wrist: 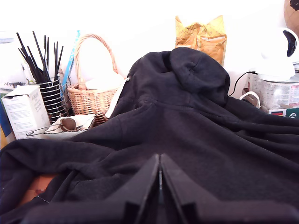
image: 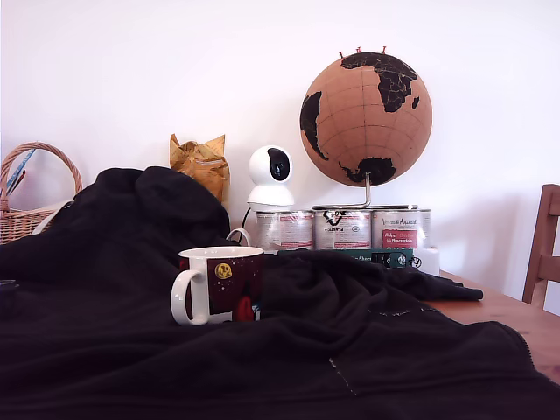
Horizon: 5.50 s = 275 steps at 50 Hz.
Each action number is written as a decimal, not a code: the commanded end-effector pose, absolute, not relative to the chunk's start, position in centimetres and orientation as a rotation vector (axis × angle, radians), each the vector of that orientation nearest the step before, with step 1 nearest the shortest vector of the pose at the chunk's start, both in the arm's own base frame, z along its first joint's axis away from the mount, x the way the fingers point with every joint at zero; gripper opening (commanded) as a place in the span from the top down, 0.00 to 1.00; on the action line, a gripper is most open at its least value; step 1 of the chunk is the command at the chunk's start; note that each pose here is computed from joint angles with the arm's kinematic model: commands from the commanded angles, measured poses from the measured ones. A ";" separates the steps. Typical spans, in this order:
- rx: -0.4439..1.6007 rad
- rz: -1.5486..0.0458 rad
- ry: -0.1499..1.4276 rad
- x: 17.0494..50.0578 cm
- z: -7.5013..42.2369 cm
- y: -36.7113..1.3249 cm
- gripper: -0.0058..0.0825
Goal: Pick the grey coffee capsule and place it inside the red coffee cup
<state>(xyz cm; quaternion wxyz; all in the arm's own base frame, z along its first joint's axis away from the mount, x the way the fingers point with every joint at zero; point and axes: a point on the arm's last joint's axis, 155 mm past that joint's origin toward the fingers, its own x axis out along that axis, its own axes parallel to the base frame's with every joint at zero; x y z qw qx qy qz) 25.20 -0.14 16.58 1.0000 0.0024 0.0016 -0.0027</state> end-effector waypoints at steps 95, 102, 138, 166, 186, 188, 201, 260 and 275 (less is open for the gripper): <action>-0.088 -0.012 0.390 37.3 5.4 0.3 0.26; -0.085 -0.011 0.398 39.0 4.7 0.5 0.26; -0.056 -0.043 0.432 44.2 2.6 0.8 0.85; -0.173 -0.446 0.182 43.3 14.1 -9.9 0.86; -0.154 -0.743 0.201 37.8 16.5 -21.4 0.86; -0.152 -0.762 0.210 37.3 16.3 -22.2 0.86; -0.098 -0.802 0.286 35.5 14.0 -24.9 0.86; -0.029 -0.758 0.183 36.7 20.2 -24.2 0.49; -0.038 -0.597 0.148 36.2 28.1 -17.8 0.96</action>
